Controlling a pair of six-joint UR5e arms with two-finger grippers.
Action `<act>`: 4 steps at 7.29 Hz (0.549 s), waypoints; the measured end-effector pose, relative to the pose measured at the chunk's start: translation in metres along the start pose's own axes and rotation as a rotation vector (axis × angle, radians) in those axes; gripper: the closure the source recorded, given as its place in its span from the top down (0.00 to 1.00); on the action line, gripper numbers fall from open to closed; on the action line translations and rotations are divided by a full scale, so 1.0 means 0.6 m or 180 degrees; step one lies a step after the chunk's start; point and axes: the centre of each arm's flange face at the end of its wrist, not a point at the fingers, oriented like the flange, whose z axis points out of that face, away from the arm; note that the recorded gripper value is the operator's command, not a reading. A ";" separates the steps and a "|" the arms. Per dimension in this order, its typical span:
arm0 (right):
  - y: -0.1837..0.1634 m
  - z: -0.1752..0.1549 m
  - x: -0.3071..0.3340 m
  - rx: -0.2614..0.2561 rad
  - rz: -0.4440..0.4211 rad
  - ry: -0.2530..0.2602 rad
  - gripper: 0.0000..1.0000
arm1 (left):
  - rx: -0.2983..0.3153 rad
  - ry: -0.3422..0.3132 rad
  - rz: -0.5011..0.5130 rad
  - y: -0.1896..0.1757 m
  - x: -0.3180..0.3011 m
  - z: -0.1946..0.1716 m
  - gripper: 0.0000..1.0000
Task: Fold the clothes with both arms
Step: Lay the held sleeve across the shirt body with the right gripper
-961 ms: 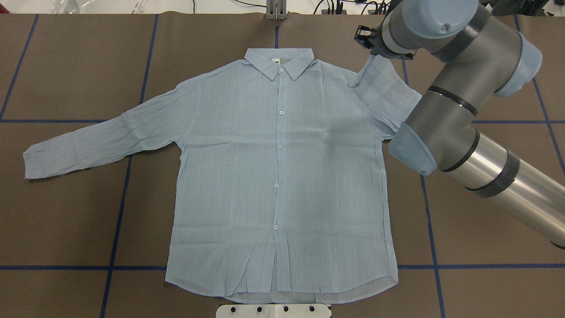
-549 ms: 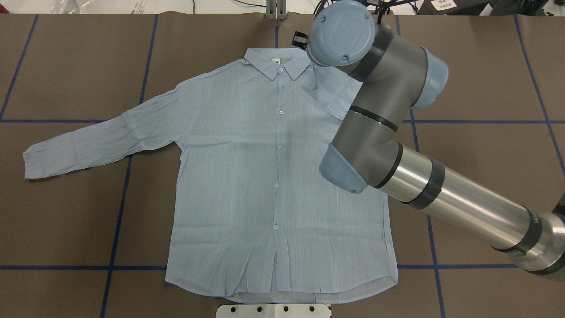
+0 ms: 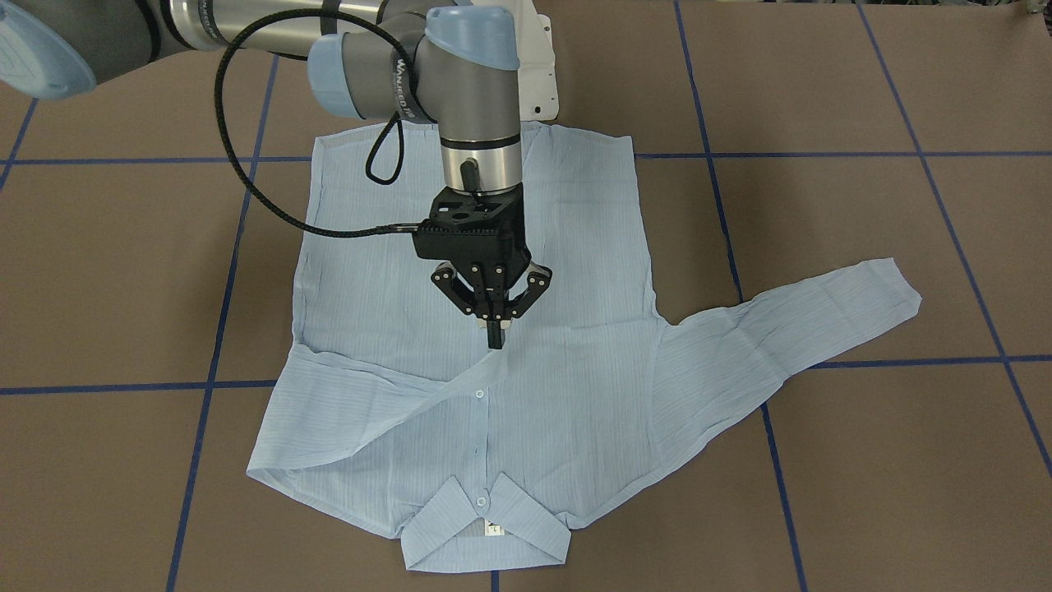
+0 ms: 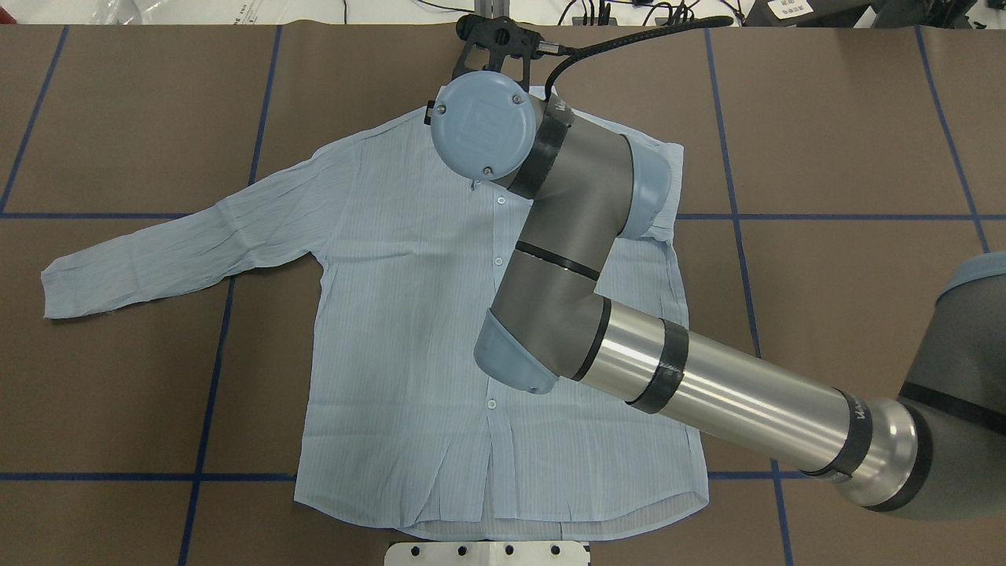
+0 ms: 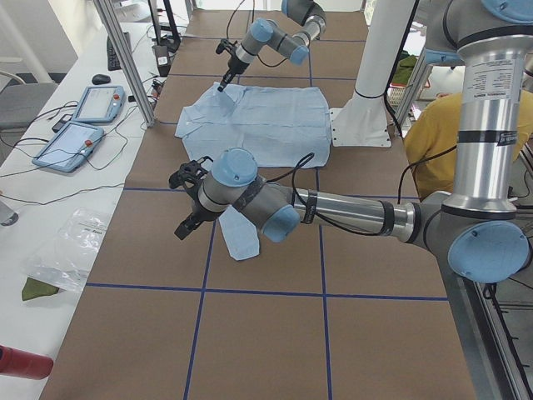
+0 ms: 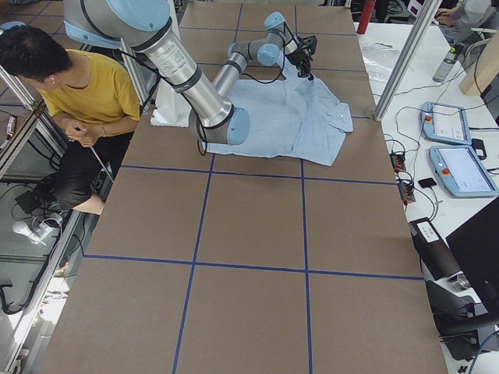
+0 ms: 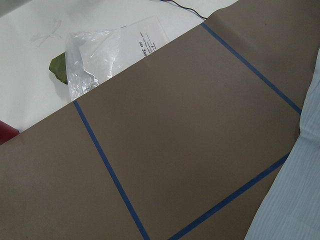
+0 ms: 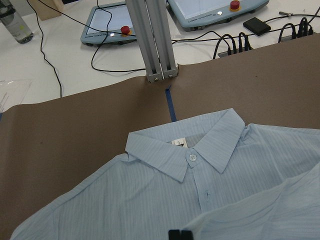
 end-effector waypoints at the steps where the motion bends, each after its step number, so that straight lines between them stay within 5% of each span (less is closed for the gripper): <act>1: 0.017 0.010 -0.033 -0.0023 -0.0026 0.0031 0.96 | -0.0002 0.0001 -0.0001 0.000 0.000 0.000 1.00; 4: 0.020 0.034 -0.126 -0.0053 0.0077 0.0171 0.99 | -0.0004 0.0002 0.0000 0.000 0.000 0.001 1.00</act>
